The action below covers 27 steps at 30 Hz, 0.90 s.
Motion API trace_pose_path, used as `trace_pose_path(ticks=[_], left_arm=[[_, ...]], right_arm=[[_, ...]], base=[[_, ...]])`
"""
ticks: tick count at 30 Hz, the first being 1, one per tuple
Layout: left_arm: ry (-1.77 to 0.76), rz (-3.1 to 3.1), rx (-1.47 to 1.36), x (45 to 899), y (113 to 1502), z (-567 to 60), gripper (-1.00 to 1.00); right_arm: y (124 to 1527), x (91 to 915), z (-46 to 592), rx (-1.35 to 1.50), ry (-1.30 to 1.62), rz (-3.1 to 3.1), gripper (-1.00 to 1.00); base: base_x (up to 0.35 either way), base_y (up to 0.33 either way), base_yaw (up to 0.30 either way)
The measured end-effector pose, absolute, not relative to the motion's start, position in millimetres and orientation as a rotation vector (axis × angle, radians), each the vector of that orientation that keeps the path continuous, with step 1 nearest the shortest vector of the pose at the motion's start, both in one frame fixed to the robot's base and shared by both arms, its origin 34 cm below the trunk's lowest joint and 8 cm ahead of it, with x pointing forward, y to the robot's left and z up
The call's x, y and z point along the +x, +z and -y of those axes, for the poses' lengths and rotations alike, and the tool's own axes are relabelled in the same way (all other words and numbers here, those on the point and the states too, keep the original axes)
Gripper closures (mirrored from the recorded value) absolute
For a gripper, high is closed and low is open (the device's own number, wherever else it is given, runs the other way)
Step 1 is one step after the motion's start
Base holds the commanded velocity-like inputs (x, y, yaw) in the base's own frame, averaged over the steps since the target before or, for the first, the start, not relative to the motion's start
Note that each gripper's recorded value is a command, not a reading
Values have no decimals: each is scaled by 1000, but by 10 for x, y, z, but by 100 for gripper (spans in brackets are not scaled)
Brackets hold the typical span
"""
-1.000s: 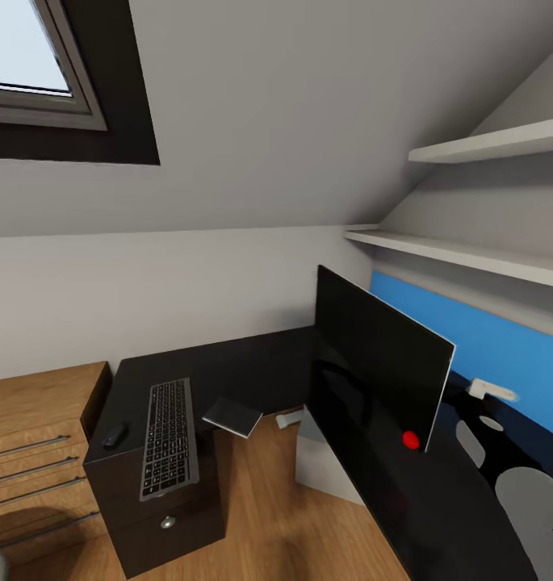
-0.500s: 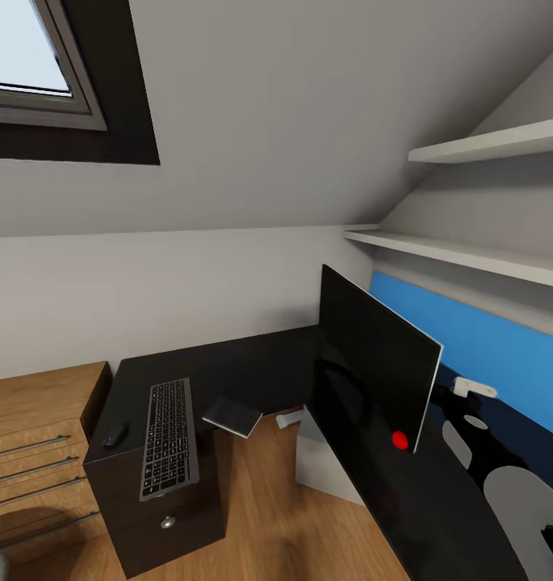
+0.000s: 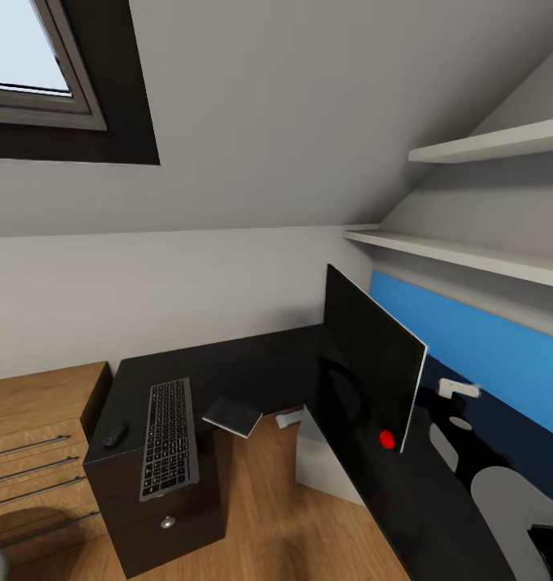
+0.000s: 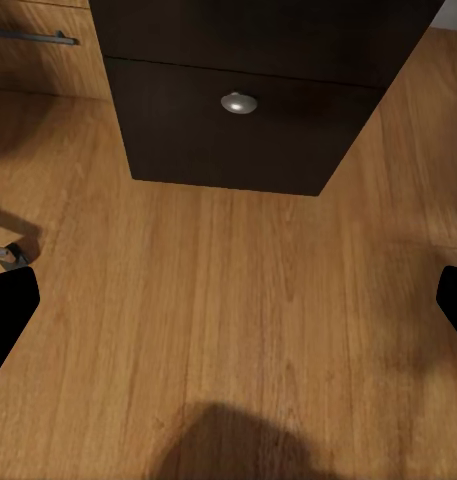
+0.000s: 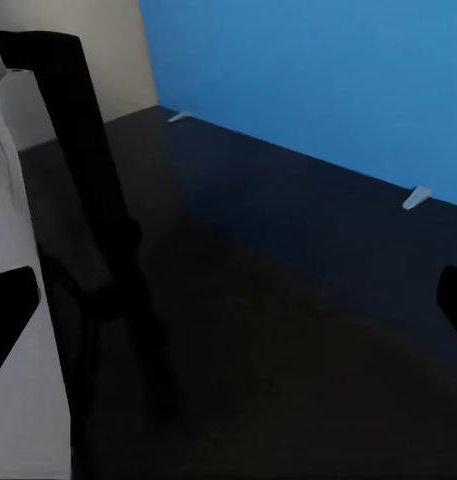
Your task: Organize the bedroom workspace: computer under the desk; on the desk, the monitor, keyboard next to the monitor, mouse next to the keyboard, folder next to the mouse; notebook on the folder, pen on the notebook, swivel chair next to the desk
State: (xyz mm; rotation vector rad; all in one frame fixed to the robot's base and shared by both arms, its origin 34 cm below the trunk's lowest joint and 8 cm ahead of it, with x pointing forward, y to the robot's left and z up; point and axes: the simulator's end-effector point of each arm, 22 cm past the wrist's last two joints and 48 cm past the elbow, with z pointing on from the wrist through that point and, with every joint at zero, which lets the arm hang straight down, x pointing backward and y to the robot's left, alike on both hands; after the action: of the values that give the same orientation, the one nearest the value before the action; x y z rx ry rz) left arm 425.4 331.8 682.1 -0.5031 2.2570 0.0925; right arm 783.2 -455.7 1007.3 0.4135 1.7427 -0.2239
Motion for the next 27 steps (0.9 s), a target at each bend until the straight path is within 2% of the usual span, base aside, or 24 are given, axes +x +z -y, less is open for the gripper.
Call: trace_pose_path(ticks=[27], left_arm=[[92,-2257,-503,4254,6820,-3315,-100]], right_arm=[[9948,7916,3998,367,-164,-1762,-100]], base=[[0,0,0]])
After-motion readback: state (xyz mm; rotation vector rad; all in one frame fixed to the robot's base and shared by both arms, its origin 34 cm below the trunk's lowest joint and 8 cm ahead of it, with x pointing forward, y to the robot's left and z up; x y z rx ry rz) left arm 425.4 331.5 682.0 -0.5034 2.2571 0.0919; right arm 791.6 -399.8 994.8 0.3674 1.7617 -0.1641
